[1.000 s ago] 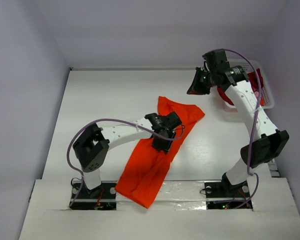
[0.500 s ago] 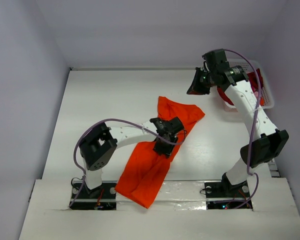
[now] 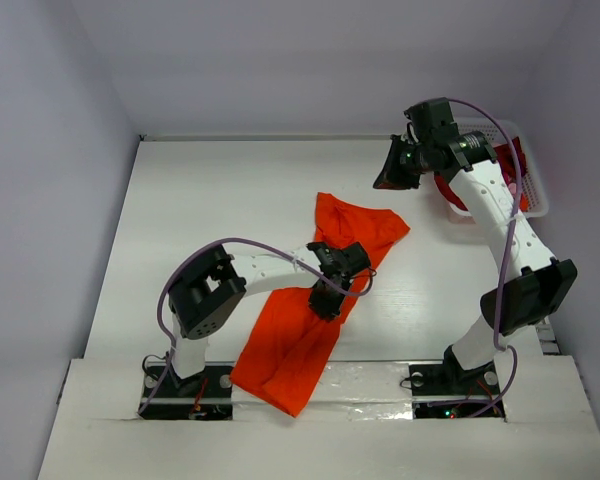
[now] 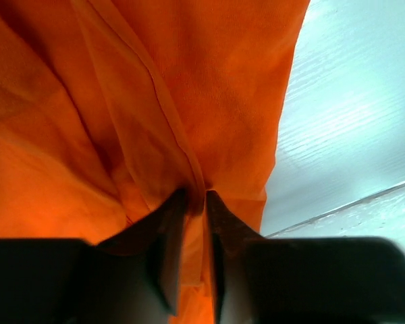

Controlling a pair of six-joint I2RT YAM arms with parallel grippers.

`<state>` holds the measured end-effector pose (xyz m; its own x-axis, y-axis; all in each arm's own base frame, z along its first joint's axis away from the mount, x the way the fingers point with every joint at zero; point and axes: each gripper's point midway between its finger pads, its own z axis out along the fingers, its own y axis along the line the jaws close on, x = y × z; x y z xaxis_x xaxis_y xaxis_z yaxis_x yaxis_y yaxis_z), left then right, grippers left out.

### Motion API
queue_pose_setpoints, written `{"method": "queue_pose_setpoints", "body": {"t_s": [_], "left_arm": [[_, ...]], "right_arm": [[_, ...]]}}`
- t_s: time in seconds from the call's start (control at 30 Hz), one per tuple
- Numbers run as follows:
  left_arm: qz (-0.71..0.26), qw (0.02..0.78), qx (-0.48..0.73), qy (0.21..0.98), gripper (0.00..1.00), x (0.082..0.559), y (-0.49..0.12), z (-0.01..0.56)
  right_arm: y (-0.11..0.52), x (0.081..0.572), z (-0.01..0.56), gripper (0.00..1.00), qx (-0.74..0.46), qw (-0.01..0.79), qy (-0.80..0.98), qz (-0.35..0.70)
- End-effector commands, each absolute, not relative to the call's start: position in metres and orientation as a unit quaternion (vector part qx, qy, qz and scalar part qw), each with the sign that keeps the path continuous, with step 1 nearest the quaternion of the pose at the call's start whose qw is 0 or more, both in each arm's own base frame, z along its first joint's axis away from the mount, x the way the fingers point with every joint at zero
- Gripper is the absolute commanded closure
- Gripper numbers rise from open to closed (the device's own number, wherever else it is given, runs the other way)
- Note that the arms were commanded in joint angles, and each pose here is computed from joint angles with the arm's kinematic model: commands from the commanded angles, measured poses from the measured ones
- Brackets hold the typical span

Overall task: Fold and stack the t-shirts
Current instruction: Fold the tshirt

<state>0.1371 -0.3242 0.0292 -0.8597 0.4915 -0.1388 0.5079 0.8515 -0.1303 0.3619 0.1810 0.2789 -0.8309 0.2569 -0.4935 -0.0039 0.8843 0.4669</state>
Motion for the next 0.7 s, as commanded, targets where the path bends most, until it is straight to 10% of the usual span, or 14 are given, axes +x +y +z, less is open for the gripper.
{"method": "queue_pose_setpoints", "body": {"t_s": [0.0,0.67], "left_arm": [[-0.077,0.052,0.260,0.961,0.86,0.136,-0.321,0.032],[-0.054,0.092,0.222,0.969,0.94,0.151,-0.312,0.056]], "right_arm": [[0.183,0.368,0.281,1.00,0.061,0.290,0.926,0.235],[0.186,0.368,0.281,1.00,0.060,0.288,0.924,0.243]]}}
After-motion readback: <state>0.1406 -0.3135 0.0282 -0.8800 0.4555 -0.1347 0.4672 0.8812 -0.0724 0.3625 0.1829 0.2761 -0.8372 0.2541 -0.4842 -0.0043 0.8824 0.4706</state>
